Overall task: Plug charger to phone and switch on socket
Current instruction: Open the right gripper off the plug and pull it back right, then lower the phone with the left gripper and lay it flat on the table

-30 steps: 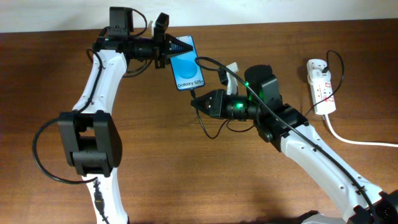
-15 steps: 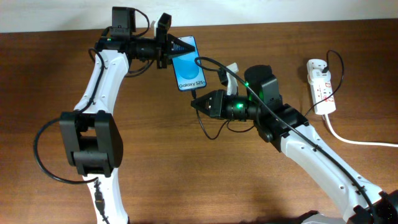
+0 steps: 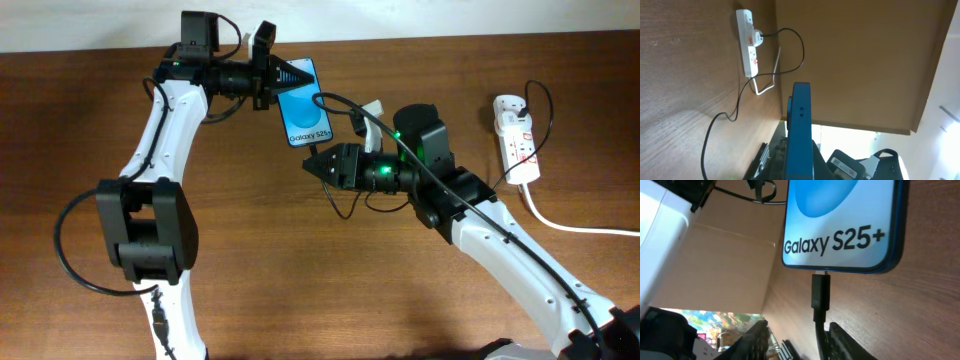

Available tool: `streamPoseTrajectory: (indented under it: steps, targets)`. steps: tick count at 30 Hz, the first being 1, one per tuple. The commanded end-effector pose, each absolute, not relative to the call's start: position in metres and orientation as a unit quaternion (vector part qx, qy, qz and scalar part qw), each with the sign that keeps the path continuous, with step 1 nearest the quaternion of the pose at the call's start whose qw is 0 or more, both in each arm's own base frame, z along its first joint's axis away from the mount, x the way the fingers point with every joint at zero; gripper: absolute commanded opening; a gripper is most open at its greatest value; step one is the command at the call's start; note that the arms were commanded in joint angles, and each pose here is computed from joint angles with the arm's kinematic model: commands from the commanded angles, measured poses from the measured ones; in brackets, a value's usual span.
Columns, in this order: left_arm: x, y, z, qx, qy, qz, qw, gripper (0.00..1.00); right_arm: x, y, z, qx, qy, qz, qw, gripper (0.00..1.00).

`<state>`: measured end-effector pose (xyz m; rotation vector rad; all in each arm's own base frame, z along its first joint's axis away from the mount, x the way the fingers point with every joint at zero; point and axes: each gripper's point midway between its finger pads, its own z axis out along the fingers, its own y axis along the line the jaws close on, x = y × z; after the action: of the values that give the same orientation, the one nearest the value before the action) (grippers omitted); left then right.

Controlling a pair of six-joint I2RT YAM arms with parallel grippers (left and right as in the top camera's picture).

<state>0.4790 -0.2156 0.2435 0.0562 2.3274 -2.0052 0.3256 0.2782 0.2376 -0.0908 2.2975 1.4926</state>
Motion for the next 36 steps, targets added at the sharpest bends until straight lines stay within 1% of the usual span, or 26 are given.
streamPoseTrajectory:
  steps: [1,7,9,12,13,15,18,23,27,31,36]
  targets:
    - [0.477,-0.21,0.253,0.039,0.743,-0.667,0.041,0.0,0.338,0.265,0.236,-0.021,0.822,0.529,0.209,0.46]
    - [0.477,-0.21,0.252,0.089,0.739,-0.663,0.085,0.0,0.355,0.226,0.242,-0.009,0.81,0.543,0.22,0.55]
    - [0.478,-0.21,0.251,0.088,0.741,-0.66,0.087,0.0,0.362,0.212,0.243,0.001,0.808,0.544,0.226,0.58]
    - [0.48,-0.209,0.245,0.089,0.75,-0.648,0.098,0.0,0.37,0.189,0.238,0.018,0.813,0.53,0.239,0.59]
    - [0.48,-0.209,0.24,0.085,0.759,-0.638,0.1,0.0,0.371,0.185,0.235,0.019,0.816,0.526,0.24,0.61]
    - [0.48,-0.205,0.216,0.057,0.797,-0.594,0.093,0.0,0.371,0.177,0.228,0.023,0.824,0.513,0.239,0.63]
    - [0.473,-0.189,0.168,0.009,0.873,-0.482,0.07,0.0,0.37,0.169,0.212,0.032,0.843,0.481,0.236,0.63]
    - [0.46,-0.179,0.142,0.033,0.911,-0.407,0.062,0.0,0.366,0.164,0.199,0.034,0.86,0.455,0.23,0.64]
    - [0.461,-0.165,0.121,0.04,0.943,-0.324,0.069,0.0,0.363,0.163,0.195,0.032,0.865,0.448,0.226,0.64]
    - [0.46,-0.168,0.114,0.044,0.943,-0.325,0.061,0.0,0.36,0.16,0.188,0.038,0.872,0.436,0.218,0.63]
    - [0.454,-0.181,0.087,0.033,0.929,-0.369,0.014,0.0,0.359,0.158,0.183,0.042,0.878,0.426,0.214,0.63]
